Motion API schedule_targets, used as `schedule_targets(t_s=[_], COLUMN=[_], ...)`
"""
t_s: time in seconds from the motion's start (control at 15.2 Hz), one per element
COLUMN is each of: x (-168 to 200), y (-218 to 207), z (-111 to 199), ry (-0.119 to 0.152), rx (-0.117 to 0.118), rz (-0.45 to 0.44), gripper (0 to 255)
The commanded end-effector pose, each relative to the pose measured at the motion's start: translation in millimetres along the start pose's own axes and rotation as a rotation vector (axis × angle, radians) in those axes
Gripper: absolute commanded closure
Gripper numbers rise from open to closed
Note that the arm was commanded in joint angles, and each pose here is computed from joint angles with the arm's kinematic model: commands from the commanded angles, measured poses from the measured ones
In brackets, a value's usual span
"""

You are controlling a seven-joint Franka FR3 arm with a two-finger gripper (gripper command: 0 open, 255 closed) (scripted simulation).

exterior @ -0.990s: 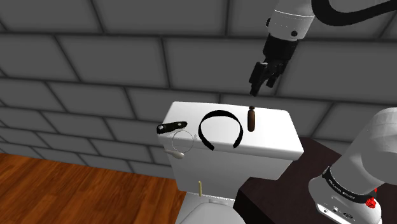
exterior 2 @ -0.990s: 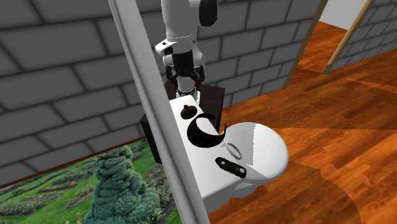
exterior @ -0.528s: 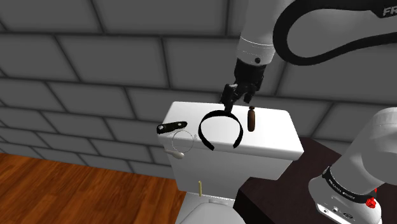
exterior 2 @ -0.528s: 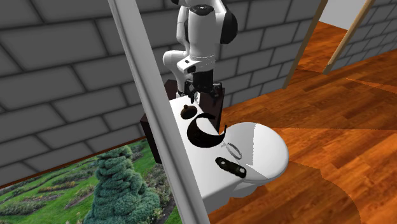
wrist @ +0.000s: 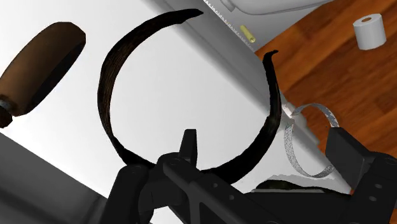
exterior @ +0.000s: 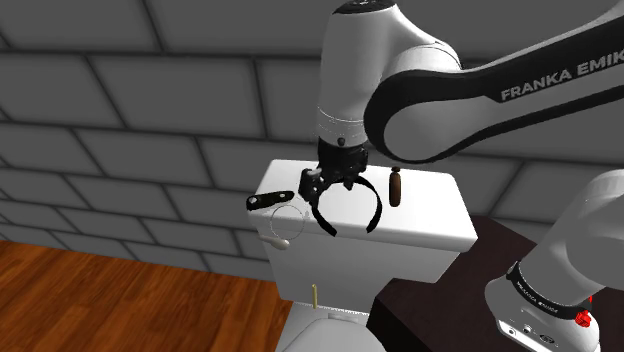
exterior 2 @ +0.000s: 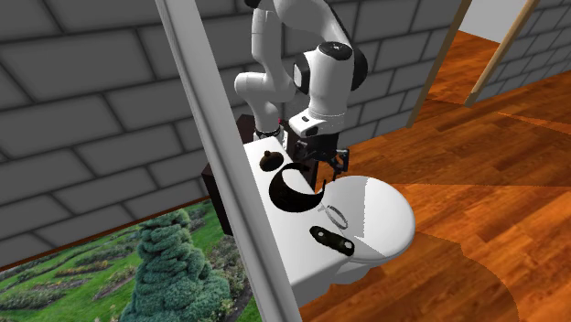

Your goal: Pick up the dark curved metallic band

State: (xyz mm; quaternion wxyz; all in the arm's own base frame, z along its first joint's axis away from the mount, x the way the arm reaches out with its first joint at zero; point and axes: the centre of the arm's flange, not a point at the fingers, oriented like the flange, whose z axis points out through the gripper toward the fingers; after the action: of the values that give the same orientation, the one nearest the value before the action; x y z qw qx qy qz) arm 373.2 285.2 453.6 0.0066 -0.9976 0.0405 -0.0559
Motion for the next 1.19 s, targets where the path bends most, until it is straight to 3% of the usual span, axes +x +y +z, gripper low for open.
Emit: schedule_targets(t_s=[0.0, 0.66, 0.73, 1.12], x=[3, -1, -1, -1], y=[-23, -25, -24, -24], z=[16, 57, 57, 57], ry=[0.006, 0.007, 0.007, 0.007], rx=[-0.009, -0.01, -0.01, -0.01], rz=[0.01, 0.011, 0.011, 0.011], gripper=[0, 0, 255, 255])
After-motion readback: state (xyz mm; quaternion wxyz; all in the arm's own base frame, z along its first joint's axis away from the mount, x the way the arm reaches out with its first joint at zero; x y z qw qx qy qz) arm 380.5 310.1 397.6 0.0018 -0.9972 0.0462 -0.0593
